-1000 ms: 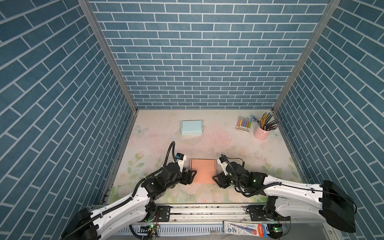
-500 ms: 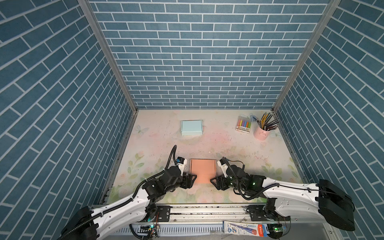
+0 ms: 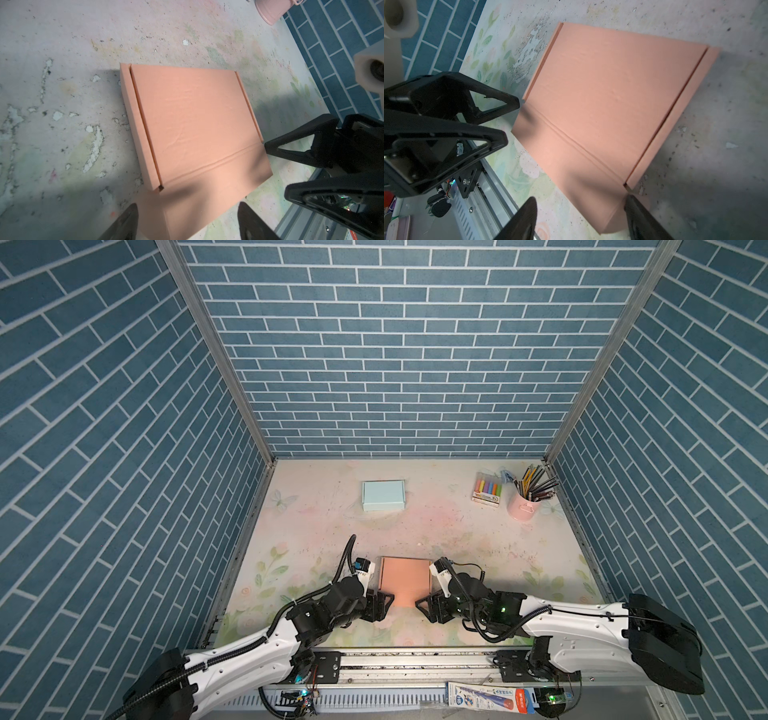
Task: Fold the paper box
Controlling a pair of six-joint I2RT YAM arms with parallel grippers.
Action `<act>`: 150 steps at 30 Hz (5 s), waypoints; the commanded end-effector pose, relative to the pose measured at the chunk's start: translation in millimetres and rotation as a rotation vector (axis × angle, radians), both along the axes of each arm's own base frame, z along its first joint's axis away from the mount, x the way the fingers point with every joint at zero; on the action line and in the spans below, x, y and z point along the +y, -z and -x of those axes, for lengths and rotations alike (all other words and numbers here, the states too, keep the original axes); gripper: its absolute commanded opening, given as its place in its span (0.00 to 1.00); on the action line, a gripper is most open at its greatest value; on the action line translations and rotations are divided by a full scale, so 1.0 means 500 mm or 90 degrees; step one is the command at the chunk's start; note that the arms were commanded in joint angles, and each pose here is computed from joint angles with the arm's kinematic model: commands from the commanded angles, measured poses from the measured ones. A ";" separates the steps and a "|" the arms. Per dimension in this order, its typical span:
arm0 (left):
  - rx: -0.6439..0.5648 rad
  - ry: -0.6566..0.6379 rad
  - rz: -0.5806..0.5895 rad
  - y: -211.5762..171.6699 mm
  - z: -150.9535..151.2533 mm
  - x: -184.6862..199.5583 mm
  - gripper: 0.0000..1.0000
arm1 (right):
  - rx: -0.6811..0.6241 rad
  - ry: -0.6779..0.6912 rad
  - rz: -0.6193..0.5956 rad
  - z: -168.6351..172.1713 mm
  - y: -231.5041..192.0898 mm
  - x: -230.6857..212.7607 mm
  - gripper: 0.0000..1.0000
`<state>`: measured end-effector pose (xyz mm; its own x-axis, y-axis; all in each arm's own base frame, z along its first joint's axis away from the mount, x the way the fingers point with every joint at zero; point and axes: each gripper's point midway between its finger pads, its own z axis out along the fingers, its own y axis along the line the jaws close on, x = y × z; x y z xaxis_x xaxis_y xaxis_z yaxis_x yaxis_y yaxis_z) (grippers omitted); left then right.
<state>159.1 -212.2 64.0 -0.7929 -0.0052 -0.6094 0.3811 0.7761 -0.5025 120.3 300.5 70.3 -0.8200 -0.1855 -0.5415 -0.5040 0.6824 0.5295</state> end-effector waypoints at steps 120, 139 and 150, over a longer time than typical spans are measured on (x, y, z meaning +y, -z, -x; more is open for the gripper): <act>-0.060 -0.041 -0.050 -0.018 -0.175 0.011 0.73 | -0.050 0.085 0.148 -0.050 0.064 -0.015 0.56; -0.021 -0.031 -0.081 0.053 -0.164 0.015 0.66 | -0.054 0.088 0.148 -0.093 0.071 -0.016 0.56; -0.011 -0.026 -0.075 0.065 -0.153 0.016 0.64 | -0.062 0.090 0.161 -0.125 0.075 -0.020 0.56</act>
<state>246.8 -209.8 47.8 -0.7527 0.0017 -0.6583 0.3594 0.8389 -0.4088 173.5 285.7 28.4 -0.8101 -0.2034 -0.5499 -0.4208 0.8548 0.3037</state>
